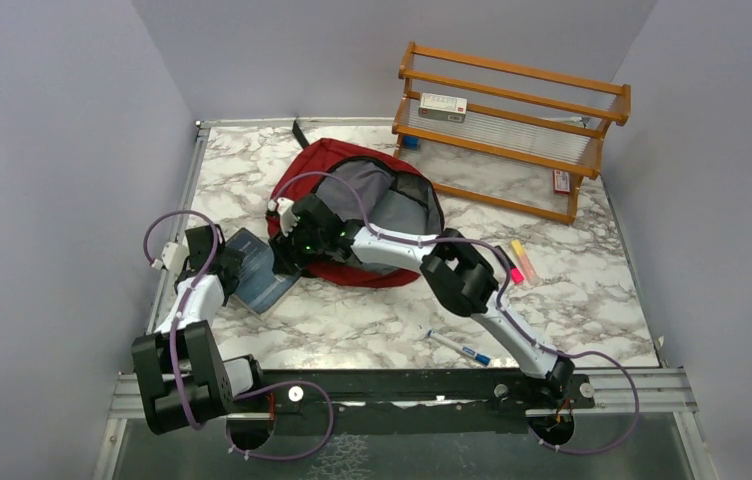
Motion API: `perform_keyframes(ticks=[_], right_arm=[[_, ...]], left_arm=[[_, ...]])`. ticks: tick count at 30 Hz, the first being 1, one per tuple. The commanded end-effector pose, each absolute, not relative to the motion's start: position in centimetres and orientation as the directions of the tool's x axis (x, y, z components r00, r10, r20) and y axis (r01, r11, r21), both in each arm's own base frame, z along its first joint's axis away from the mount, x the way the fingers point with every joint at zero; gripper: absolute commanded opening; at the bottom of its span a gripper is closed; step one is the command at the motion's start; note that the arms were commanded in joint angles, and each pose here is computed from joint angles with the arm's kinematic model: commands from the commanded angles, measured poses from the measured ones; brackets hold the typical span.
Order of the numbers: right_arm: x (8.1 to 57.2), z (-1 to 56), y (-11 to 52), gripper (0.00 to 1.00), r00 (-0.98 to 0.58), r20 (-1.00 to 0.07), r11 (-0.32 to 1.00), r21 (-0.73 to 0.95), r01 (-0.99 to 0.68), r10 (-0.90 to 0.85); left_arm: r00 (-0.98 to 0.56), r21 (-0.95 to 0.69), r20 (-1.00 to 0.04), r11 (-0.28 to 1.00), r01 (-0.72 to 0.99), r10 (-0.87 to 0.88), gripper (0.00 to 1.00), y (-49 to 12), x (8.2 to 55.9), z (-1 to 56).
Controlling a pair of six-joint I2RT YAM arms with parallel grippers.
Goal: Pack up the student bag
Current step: Pick up the book from the center of the board.
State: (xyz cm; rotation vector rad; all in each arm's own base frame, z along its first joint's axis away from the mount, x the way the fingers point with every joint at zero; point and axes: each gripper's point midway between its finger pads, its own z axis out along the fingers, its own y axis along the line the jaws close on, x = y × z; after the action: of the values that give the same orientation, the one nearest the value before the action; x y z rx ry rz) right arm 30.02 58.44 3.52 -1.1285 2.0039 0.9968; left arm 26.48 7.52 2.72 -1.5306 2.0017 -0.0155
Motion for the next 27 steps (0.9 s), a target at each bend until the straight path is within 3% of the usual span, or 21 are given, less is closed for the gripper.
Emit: perform_keyframes(ticks=[1,11,17,24,27], right_arm=[[25.6,-0.8,54.3,0.56,-0.573,-0.614,0.360,0.446,-0.819,-0.543],[27.0,0.0,53.8,0.60,-0.667,-0.610,0.490,0.463,-0.739,-0.428],[30.1,0.2,52.9,0.63,-0.708,-0.610,0.575,0.454,-0.681,-0.357],[31.5,0.6,51.8,0.63,-0.718,-0.612,0.599,0.451,-0.662,-0.333],[31.6,0.9,51.7,0.63,-0.717,-0.615,0.597,0.454,-0.662,-0.328]], left_arm=[[-0.232,-0.323,-0.298,0.327,-0.888,-0.926,0.78,4.4,23.9,-1.7],[-0.265,-0.323,-0.245,0.336,-0.885,-0.933,0.64,3.3,23.5,-3.6],[-0.338,-0.312,-0.258,0.409,-0.857,-0.905,0.63,3.2,23.3,-2.9],[-0.432,-0.199,-0.160,0.458,-0.867,-0.888,0.77,2.0,20.1,-2.0],[-0.433,-0.109,-0.173,0.454,-0.884,-0.884,0.81,2.7,18.9,-1.5]])
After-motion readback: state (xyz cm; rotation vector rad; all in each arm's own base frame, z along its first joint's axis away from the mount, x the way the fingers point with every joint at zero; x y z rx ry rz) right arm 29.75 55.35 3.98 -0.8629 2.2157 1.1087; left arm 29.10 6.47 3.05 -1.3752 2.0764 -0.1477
